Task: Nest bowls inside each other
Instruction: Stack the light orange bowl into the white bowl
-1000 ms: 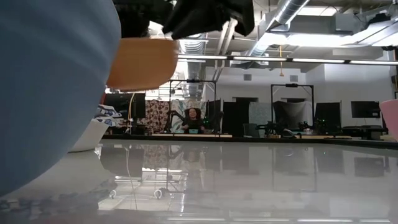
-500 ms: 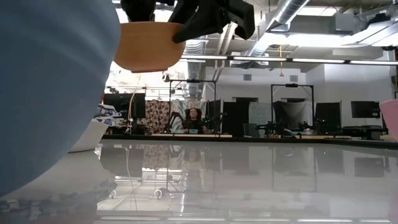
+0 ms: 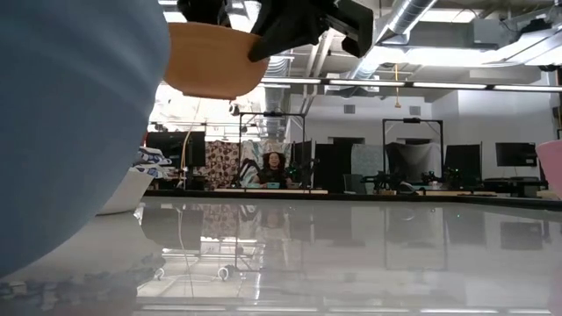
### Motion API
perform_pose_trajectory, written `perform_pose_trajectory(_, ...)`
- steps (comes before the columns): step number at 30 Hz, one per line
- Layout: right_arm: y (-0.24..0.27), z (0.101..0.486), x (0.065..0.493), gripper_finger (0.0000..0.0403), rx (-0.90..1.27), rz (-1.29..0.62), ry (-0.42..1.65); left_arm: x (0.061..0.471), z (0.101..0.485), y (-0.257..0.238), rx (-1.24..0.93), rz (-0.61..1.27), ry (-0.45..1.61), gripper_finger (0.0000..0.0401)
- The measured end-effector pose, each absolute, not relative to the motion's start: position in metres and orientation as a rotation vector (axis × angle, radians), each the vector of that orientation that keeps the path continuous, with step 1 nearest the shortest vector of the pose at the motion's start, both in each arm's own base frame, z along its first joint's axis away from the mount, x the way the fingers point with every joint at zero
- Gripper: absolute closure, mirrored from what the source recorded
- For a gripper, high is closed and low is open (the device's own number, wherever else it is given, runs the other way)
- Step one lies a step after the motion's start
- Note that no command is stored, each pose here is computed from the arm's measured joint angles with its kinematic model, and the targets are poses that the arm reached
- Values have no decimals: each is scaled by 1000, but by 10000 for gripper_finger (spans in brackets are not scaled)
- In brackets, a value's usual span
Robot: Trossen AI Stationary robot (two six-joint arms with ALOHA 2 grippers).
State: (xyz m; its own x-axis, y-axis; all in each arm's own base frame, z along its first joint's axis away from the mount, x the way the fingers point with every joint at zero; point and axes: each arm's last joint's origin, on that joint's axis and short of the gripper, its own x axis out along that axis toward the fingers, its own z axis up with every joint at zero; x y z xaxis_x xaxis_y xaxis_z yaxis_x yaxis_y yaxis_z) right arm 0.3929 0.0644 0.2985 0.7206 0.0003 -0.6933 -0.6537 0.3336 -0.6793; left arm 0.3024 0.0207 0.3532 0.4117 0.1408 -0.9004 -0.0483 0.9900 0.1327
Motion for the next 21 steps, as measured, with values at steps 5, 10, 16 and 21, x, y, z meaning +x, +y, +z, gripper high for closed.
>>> perform_pose_trajectory(5,66,297,392,387,-1144,471,678,303,354,20,130,84,1134,401)
perform_pose_trajectory(10,71,297,391,387,-1096,453,683,306,356,18,173,32,1091,384)
perform_pose_trajectory(16,77,296,389,388,-1058,445,703,302,359,7,244,-27,1089,308)
perform_pose_trajectory(21,76,296,389,388,-1046,431,712,287,378,6,260,41,1062,245)
